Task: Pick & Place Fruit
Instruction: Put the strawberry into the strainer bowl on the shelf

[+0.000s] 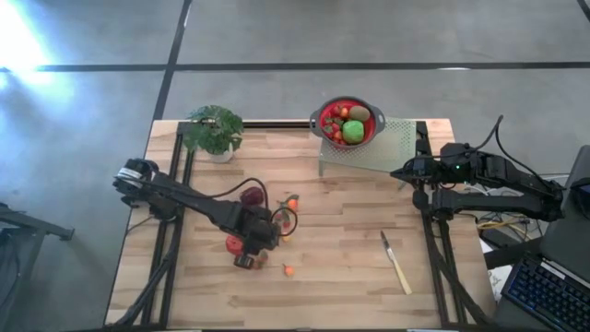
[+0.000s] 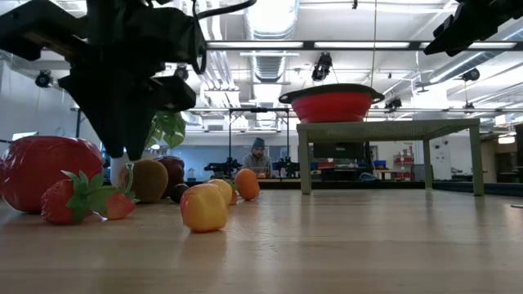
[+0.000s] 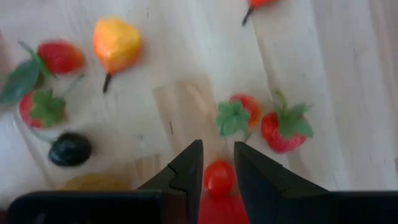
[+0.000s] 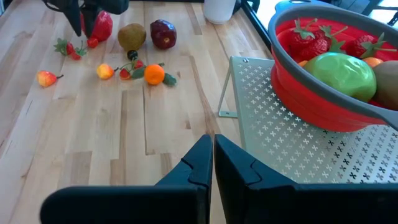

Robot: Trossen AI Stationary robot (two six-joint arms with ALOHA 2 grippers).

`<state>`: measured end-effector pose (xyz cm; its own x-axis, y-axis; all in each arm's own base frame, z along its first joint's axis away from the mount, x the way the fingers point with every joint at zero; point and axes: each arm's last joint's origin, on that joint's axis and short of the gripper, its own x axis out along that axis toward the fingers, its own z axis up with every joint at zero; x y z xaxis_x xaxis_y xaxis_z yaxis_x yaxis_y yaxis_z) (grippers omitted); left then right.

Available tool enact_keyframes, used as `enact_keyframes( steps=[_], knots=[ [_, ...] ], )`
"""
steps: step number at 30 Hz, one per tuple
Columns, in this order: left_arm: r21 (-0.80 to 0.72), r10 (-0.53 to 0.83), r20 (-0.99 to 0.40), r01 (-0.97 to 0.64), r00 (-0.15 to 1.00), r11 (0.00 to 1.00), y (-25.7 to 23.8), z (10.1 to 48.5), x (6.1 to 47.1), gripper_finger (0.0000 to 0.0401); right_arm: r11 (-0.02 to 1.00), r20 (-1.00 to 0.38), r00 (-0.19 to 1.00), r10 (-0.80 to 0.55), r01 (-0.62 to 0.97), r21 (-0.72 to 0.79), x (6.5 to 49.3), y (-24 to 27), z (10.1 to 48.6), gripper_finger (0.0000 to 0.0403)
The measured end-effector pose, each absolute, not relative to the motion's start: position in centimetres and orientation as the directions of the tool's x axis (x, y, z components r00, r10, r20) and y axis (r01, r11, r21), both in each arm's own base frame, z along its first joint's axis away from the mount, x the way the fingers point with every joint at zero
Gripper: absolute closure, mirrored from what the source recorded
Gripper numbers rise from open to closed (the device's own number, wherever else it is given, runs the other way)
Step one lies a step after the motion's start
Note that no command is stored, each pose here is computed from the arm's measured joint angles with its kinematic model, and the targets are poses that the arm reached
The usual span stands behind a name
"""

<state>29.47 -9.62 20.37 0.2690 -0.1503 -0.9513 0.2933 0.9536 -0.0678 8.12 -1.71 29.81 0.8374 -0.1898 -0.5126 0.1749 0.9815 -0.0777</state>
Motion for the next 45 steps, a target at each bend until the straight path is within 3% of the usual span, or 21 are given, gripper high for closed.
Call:
enact_keyframes(
  steps=[7,25,45],
  knots=[
    [-0.076,-0.176,-0.93,0.3,0.323,0.951,-9.7,19.6,29.7,0.0305,0.981,-0.512,0.837,-0.19,0.175,-0.078,8.1,-1.7,29.8,0.039],
    [-0.102,-0.211,-0.921,0.32,0.328,0.942,-9.8,18.7,29.6,0.0307,0.982,-0.512,0.838,-0.19,0.175,-0.078,8.1,-1.7,29.8,0.039],
    [-0.111,-0.219,-0.925,0.329,0.312,0.938,-9.8,18.3,29.4,0.0396,0.982,-0.512,0.838,-0.19,0.175,-0.078,8.1,-1.7,29.8,0.039]
  ],
)
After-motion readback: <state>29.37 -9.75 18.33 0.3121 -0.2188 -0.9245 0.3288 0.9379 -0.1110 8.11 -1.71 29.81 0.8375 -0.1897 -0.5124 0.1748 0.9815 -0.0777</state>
